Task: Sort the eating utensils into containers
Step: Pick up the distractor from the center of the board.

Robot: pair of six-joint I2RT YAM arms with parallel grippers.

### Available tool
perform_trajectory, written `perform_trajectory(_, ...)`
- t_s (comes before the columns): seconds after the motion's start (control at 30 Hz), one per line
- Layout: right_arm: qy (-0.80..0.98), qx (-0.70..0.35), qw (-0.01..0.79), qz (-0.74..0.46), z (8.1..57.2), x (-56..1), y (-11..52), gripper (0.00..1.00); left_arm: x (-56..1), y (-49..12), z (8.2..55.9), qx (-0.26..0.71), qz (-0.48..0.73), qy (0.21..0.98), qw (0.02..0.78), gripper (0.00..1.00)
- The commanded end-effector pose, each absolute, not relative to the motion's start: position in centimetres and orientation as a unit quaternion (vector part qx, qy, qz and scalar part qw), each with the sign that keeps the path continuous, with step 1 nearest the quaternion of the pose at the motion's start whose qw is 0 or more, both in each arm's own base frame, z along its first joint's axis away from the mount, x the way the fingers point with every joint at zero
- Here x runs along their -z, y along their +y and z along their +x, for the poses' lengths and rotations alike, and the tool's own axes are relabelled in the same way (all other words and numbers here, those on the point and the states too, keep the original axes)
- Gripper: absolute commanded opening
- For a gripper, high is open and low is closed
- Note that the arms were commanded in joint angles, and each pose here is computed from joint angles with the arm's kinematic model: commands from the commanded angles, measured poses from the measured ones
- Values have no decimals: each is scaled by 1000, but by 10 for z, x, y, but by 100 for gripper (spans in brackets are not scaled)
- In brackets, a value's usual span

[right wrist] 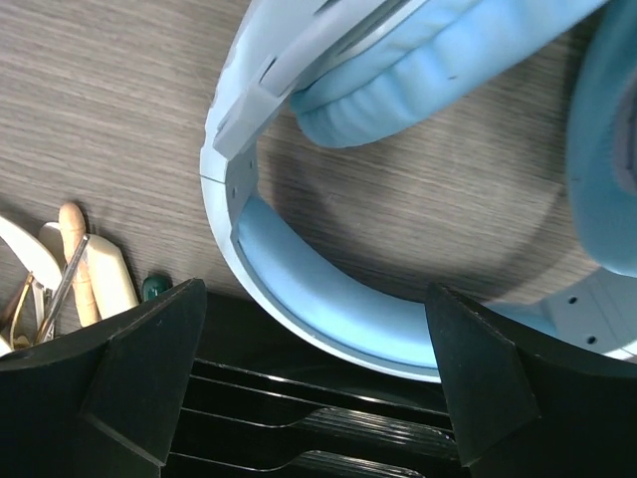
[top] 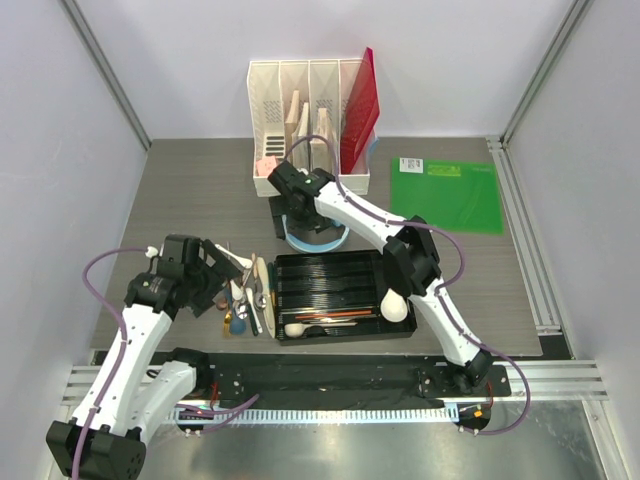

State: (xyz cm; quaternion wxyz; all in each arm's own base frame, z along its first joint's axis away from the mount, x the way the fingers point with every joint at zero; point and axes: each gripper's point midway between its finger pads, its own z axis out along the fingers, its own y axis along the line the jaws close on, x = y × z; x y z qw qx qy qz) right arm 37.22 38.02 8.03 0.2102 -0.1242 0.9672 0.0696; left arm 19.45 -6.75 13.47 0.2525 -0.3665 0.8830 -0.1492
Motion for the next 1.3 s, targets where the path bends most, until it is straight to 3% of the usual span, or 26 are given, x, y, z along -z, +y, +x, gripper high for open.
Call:
perform_trajectory(0.0,966,-79,200,-147,367,-72,388,97,-137,-68,196,158,-376,877,256,99)
perform_trajectory(0.2,971,-63,169,-157,360,-38,383,93,-135,-68,195,156,-379,876,254,99)
perform_trajectory(0.3,972,-53,169,-156,360,-32,379,74,-134,-69,195,157,-379,878,249,99)
perform_trajectory(0.43,969,-60,177,-164,362,-33,381,59,-133,-69,195,157,-378,878,248,99)
perform_trajectory(0.53,968,-64,173,-169,359,-29,383,32,-132,-70,197,156,-377,879,246,99)
perform_trajectory(0.57,968,-65,171,-170,358,-29,384,8,-131,-70,197,155,-377,880,243,99)
perform_trajectory(0.6,969,-67,166,-173,355,-27,384,5,-128,-71,197,153,-375,883,237,100)
perform_trajectory(0.97,940,-73,234,-236,341,-94,412,1,-123,-70,198,145,-375,887,227,100)
perform_trajectory(1.27,910,-173,274,-259,327,-168,452,1,-130,-50,193,111,-402,874,251,100)
